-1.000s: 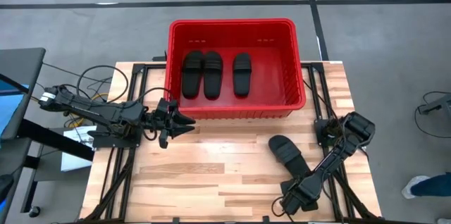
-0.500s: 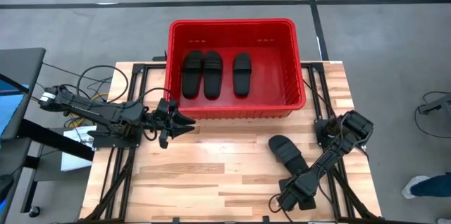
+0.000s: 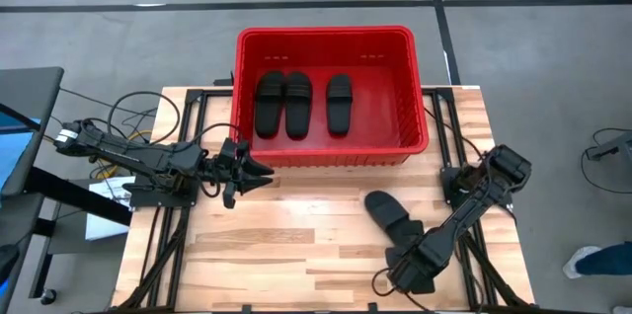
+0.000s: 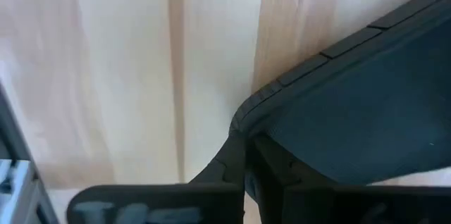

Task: Pick and place slides into bin
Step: Put the black slide into the red container

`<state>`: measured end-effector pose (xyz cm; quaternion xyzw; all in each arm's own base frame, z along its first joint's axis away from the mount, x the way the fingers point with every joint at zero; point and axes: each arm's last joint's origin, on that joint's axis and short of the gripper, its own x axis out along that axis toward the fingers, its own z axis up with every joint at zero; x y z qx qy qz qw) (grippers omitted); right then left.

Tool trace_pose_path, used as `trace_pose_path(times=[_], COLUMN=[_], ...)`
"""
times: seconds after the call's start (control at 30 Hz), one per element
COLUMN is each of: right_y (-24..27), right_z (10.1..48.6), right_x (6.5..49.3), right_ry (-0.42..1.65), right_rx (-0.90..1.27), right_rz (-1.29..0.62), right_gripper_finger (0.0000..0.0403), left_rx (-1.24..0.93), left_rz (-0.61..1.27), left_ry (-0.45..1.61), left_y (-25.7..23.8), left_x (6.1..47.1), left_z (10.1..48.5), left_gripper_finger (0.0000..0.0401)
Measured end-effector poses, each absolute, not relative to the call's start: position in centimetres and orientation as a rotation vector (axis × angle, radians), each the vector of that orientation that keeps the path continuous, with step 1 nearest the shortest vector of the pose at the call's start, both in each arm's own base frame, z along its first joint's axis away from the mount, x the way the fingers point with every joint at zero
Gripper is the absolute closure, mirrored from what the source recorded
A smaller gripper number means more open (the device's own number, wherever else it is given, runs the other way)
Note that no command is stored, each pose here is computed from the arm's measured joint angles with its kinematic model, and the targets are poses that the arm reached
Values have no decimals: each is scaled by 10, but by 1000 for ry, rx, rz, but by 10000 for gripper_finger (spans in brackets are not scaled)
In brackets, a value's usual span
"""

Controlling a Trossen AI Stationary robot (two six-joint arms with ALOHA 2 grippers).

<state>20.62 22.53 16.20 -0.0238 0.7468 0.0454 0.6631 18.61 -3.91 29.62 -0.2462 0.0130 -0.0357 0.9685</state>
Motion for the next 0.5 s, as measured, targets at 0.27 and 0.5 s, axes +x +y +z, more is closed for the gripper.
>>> trace_pose_path(times=[0.27, 0.5], right_y=[217, 217], right_z=[187, 218], right_x=[210, 210], right_ry=[1553, 1476], right_rx=[-15, -61], right_rz=[105, 200], right_gripper_finger=[402, 402], left_rx=[-502, -510], left_rz=[-73, -73], left_ry=[27, 28], left_y=[-39, -39], left_x=[186, 186], left_z=[296, 296], left_gripper_finger=[276, 276])
